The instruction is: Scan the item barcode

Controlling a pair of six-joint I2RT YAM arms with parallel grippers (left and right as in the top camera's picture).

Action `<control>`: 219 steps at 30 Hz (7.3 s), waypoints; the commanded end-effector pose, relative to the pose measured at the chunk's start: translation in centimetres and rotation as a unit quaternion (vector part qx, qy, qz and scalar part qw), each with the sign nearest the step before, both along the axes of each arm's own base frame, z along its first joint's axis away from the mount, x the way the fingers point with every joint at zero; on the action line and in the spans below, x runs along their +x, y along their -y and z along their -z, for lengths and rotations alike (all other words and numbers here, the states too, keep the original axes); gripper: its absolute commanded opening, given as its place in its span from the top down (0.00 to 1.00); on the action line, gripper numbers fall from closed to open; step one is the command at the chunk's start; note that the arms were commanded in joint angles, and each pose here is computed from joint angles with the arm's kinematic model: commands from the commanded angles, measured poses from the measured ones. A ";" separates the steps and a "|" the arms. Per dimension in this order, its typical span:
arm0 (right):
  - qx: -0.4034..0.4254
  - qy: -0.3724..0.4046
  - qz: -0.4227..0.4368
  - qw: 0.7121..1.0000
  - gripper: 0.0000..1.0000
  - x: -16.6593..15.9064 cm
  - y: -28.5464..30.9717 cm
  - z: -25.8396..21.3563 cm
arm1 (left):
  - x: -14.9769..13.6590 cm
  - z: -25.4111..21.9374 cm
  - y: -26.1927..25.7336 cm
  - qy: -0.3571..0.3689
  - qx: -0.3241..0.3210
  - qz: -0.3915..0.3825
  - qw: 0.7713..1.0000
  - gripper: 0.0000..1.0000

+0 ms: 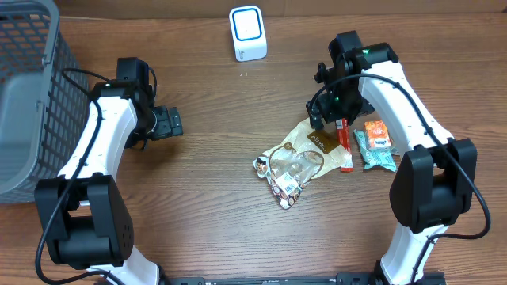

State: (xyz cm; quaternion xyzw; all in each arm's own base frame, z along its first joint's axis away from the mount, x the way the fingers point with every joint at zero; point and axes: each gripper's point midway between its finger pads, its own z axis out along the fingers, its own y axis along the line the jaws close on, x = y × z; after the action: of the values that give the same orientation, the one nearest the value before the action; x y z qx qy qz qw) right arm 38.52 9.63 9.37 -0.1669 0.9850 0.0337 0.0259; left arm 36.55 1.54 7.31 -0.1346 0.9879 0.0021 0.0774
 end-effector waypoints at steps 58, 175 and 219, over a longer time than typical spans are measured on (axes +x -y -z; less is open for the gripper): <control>0.116 0.509 -0.007 0.853 0.00 -13.6 2.6 -34.8 | 0.4 -0.2 0.0 0.004 0.004 0.003 1.000 0.00; 0.218 0.640 0.094 0.731 0.00 -14.5 4.2 -7.8 | -16.7 -33.7 1.0 0.537 0.014 0.011 0.844 0.00; 0.218 0.640 0.094 0.731 0.00 -14.5 4.2 -7.8 | -14.2 -21.1 1.3 0.786 0.001 0.008 0.618 0.00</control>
State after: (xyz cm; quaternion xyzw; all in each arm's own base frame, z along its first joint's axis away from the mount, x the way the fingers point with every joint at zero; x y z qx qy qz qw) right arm 23.97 5.64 17.28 -0.0507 0.7130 0.1334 0.6865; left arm 21.72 -0.04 30.47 -0.0652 0.5375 -0.1071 0.8339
